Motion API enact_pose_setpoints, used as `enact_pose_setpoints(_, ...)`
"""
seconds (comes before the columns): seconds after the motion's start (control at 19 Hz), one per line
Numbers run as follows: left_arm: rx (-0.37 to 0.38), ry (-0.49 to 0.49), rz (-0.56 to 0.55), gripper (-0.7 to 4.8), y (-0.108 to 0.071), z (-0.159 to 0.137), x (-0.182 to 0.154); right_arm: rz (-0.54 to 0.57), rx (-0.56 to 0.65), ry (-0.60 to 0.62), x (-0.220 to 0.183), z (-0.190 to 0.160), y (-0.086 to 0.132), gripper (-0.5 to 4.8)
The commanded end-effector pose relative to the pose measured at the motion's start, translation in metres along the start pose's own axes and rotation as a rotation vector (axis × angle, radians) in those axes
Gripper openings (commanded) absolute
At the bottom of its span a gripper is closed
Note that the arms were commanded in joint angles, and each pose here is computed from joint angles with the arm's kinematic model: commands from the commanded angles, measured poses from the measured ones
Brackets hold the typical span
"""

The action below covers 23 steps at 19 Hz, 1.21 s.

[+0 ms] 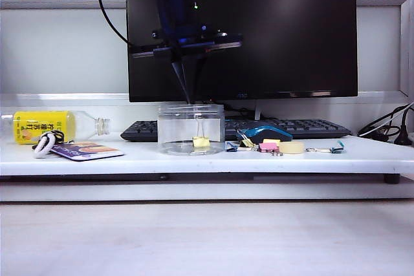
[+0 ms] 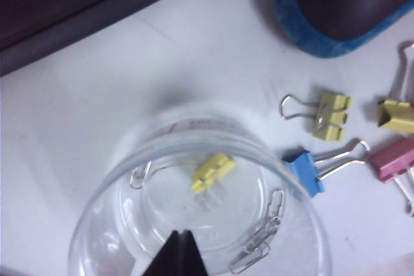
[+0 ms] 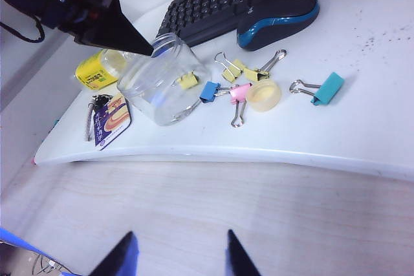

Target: Take the clips out of the round transparent plastic box and place them on the table.

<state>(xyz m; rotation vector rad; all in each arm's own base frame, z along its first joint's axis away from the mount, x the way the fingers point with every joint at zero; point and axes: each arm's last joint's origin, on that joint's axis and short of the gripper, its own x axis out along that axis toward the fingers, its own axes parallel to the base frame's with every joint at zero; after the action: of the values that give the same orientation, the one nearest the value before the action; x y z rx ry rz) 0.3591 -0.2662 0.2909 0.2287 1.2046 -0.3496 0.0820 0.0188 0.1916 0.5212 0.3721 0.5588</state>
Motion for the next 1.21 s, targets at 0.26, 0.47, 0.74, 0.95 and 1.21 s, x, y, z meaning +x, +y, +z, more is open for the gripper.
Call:
enact_pose_setpoints(0.26,0.019,0.035,-0.009,0.30,0.000,-0.004,-0.002,0.010,-0.017,-0.013,0.000,0.002,0.001,1.76)
enact_pose_setpoints(0.47,0.022,0.068,-0.074,0.60,-0.002,-0.005,0.001,0.010,-0.017,-0.013,0.000,0.002,0.001,1.76)
enact_pose_setpoints(0.74,-0.034,0.187,-0.078,0.62,-0.004,-0.009,0.031,0.010,-0.017,-0.013,0.000,0.002,0.001,1.76)
enact_pose_setpoints(0.95,-0.068,0.189,-0.073,0.62,-0.005,-0.008,0.039,0.012,-0.021,-0.019,0.000,0.003,0.002,1.76)
enact_pose_setpoints(1.21,-0.115,0.136,-0.084,0.63,-0.007,-0.002,0.041,0.015,-0.025,-0.024,0.000,0.003,0.002,1.76)
